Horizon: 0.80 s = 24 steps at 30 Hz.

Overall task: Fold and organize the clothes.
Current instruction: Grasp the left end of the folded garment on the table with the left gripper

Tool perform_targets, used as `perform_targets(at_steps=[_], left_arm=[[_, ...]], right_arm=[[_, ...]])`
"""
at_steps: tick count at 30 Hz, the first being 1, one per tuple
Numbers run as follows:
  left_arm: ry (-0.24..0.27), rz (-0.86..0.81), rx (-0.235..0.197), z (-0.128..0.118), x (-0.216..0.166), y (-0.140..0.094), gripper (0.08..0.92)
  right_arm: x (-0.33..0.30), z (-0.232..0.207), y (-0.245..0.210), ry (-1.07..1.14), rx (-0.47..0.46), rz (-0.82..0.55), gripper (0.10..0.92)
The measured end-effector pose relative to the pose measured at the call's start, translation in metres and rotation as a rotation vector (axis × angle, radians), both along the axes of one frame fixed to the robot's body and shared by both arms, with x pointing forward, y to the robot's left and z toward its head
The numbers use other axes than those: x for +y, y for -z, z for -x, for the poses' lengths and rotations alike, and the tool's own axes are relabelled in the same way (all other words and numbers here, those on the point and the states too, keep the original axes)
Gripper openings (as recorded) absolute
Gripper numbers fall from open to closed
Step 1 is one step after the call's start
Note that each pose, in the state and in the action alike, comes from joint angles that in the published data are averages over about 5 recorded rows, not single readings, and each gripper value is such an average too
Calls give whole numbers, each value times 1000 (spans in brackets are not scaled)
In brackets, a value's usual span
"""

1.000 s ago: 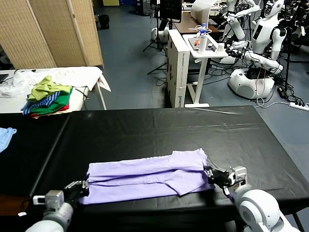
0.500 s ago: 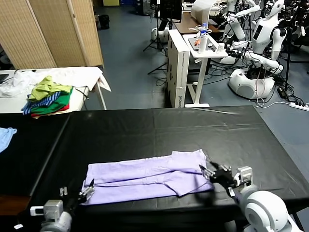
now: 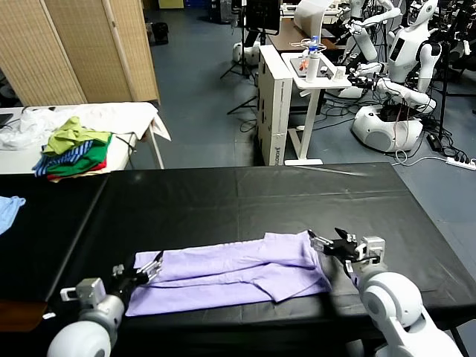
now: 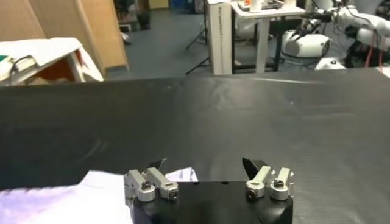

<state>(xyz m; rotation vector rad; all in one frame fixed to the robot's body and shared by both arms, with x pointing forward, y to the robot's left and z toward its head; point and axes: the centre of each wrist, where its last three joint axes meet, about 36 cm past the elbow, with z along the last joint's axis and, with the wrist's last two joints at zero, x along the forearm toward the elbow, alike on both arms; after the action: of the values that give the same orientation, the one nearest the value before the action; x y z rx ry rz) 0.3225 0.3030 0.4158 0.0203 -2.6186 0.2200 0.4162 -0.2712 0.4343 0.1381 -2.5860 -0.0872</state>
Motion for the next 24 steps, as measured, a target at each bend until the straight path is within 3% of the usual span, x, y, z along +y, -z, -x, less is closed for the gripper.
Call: perform_targets(at_steps=[4,11,14,17,24], left_arm=[[-4,3,13,0,3,5,775],[-12,7,19,-3,6,10,330],[-15,8,20,-6,7,12,200],[-17,9,18,-9,6,14,156],[-17,0,9,-20,3,20,160]], right_arm=[[7,-4,7,-4,12,-8,707],[10,-2,12,-5,19,-12,291],[9,-2,13,3,11,-9,163],[8,-2,14,14,-4,-1,140],[6,-3,16,10,-17,-1,140]])
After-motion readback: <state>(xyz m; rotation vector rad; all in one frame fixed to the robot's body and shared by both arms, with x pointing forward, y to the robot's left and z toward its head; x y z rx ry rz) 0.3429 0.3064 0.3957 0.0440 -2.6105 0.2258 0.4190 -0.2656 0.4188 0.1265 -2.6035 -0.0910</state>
